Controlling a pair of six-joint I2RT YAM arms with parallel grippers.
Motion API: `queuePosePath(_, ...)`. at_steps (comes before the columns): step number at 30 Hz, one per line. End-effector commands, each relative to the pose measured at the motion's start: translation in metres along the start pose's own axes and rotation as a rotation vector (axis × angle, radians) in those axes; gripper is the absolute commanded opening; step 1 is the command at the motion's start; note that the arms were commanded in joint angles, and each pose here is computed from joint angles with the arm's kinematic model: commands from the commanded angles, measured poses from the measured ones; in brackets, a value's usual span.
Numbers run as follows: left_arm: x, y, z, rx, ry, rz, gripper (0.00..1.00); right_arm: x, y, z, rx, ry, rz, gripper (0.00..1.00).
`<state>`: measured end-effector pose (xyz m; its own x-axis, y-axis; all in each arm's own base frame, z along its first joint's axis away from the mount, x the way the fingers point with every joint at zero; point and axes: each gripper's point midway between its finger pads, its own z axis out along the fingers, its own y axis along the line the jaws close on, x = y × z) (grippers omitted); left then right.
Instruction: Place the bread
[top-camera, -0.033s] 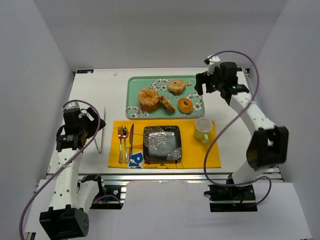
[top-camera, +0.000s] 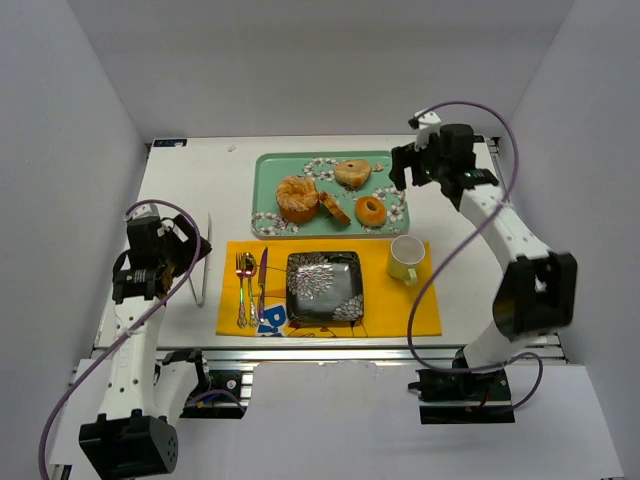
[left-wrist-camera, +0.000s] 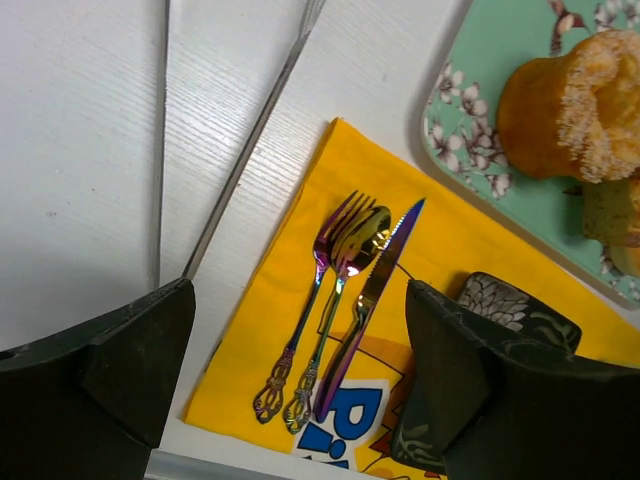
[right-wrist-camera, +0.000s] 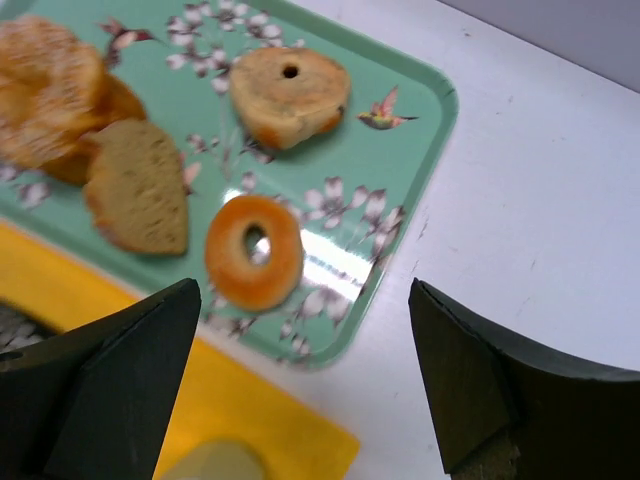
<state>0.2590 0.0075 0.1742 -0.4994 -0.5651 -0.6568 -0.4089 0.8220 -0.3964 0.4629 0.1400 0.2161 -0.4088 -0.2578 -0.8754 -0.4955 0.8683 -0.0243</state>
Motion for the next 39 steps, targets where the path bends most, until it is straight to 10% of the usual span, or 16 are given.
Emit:
queuePosePath(1, -0.014, 0.003, 0.002, -0.048, -0.024, -0.006, 0.95, -0.008, 0.021, -0.042, -0.067, -0.094, 0.003, 0.89)
queuePosePath(5, -0.008, 0.017, 0.017, -0.138, 0.034, -0.01, 0.81, 0.0, 0.055, -0.085, -0.283, -0.196, -0.201, 0.86)
queuePosePath(7, -0.007, 0.025, 0.023, -0.186, 0.051, -0.008, 0.54, 0.009, 0.078, -0.107, -0.394, -0.241, -0.283, 0.69)
queuePosePath(8, -0.007, 0.026, 0.024, -0.206, 0.062, -0.007, 0.5, 0.016, 0.087, -0.112, -0.439, -0.237, -0.299, 0.58)
queuePosePath(9, -0.004, 0.03, 0.03, -0.229, 0.088, -0.001, 0.49, 0.018, 0.093, -0.119, -0.468, -0.242, -0.308, 0.25)
queuePosePath(11, -0.003, 0.035, 0.033, -0.256, 0.109, 0.008, 0.51, 0.03, 0.11, -0.129, -0.566, -0.232, -0.3, 0.11)
queuePosePath(16, 0.022, 0.05, 0.052, -0.325, 0.254, 0.049, 0.88, 0.052, 0.129, -0.14, -0.665, -0.196, -0.238, 0.67)
queuePosePath(39, 0.057, 0.074, 0.127, -0.294, 0.407, 0.291, 0.83, 0.057, 0.123, -0.136, -0.621, -0.205, -0.175, 0.75)
